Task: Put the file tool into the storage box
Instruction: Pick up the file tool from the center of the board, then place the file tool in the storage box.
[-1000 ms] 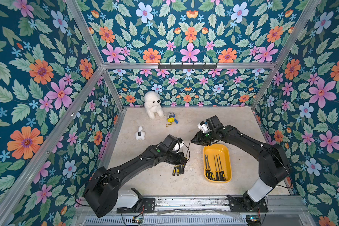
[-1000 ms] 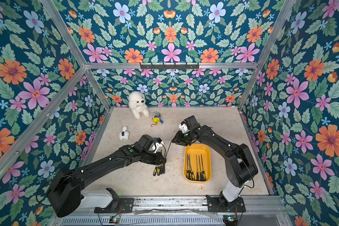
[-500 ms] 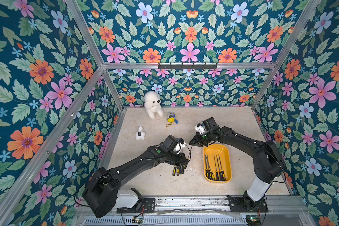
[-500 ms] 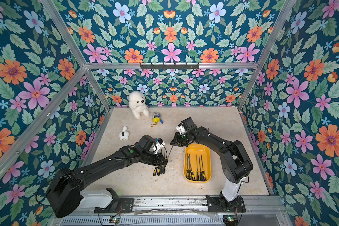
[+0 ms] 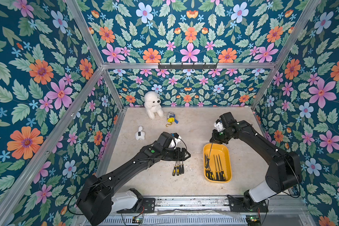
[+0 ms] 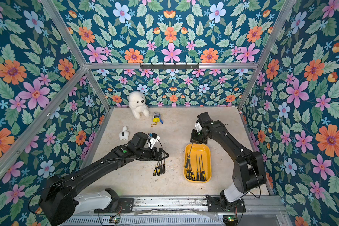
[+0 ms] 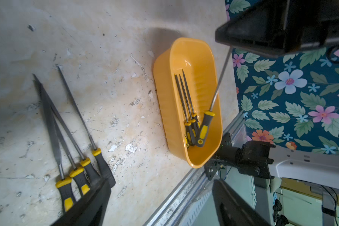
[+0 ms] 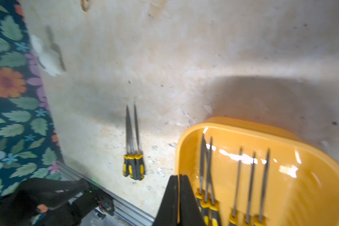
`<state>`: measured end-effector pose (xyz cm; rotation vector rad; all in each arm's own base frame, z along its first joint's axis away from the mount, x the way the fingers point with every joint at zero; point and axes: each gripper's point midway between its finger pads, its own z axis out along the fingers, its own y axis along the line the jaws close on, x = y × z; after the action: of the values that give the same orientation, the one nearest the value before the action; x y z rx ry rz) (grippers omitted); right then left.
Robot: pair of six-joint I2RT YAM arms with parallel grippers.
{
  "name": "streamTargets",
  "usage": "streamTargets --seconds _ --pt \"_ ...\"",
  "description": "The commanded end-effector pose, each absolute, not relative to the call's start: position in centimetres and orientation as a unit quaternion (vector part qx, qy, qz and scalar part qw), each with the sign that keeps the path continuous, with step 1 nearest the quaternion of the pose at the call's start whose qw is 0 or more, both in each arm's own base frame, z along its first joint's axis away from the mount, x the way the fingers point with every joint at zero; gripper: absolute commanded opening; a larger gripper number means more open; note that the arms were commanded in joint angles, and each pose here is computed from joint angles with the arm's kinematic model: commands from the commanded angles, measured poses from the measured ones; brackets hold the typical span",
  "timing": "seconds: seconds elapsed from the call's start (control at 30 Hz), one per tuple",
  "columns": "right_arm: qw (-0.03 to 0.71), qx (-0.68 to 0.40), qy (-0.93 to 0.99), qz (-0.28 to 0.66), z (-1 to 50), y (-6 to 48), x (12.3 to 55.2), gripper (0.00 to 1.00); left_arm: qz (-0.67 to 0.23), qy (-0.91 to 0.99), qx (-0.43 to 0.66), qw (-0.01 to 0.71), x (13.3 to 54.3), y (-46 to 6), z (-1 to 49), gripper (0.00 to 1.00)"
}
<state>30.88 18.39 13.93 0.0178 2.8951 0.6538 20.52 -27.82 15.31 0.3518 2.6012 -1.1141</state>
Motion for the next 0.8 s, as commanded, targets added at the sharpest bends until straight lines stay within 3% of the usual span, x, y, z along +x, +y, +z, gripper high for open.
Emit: streamTargets --seconds 0.0,0.77 --pt "0.021 -0.029 0.991 0.132 11.4 15.2 27.9 0.0 -0.38 0.907 0.121 0.138 20.7 -27.8 14.4 0.88" --pt "-0.027 -0.087 0.993 0.078 4.2 18.2 27.8 0.0 -0.338 0.927 0.087 0.136 20.8 -26.1 11.5 0.87"
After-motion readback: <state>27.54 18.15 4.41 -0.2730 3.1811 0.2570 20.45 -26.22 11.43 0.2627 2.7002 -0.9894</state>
